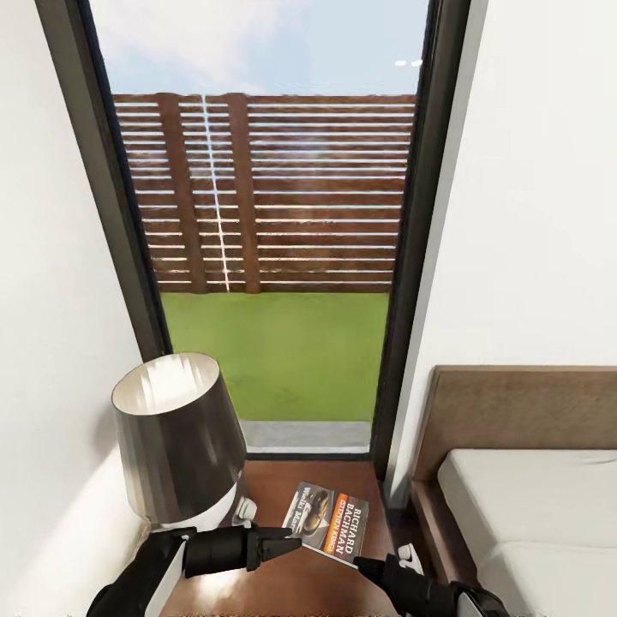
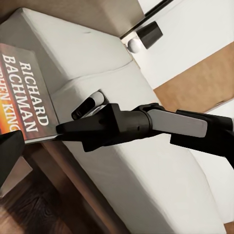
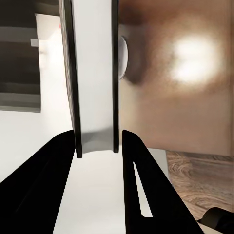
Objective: In the bedroom, move the book from the bed onto either nightstand, and place the two sandals side by side next to the bed.
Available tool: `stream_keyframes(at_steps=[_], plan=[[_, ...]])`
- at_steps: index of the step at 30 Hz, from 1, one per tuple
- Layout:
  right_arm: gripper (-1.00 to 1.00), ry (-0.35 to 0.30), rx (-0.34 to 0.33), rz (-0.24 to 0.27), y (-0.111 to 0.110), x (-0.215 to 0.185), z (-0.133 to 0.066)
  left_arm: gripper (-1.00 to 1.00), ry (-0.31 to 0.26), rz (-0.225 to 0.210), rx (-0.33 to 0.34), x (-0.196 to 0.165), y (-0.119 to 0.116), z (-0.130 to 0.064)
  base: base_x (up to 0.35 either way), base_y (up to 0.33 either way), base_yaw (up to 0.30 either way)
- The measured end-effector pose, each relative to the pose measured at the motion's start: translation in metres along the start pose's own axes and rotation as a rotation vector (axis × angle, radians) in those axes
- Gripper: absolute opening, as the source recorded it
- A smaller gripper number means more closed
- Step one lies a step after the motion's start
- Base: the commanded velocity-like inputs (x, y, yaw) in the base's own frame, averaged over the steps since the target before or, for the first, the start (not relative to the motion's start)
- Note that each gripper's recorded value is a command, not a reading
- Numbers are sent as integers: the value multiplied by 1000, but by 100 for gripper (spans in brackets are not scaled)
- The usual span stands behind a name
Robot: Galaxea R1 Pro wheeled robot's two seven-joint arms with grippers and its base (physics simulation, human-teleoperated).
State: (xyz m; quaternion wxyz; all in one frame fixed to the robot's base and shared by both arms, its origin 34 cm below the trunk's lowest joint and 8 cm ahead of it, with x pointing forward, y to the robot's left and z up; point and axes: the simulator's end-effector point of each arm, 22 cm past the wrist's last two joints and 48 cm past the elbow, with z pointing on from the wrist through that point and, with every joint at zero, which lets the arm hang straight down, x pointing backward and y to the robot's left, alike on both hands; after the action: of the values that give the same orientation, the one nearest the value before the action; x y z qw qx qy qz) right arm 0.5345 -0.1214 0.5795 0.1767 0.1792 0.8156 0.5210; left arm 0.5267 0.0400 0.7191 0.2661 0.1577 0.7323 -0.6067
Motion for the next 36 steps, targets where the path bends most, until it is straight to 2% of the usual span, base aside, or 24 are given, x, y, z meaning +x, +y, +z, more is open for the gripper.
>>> stream_keyframes(at_steps=[36], plan=[[-100, -1, 0, -1, -66, 16, 23, 100, 0, 1, 0, 50, 52, 7, 0, 0, 0]])
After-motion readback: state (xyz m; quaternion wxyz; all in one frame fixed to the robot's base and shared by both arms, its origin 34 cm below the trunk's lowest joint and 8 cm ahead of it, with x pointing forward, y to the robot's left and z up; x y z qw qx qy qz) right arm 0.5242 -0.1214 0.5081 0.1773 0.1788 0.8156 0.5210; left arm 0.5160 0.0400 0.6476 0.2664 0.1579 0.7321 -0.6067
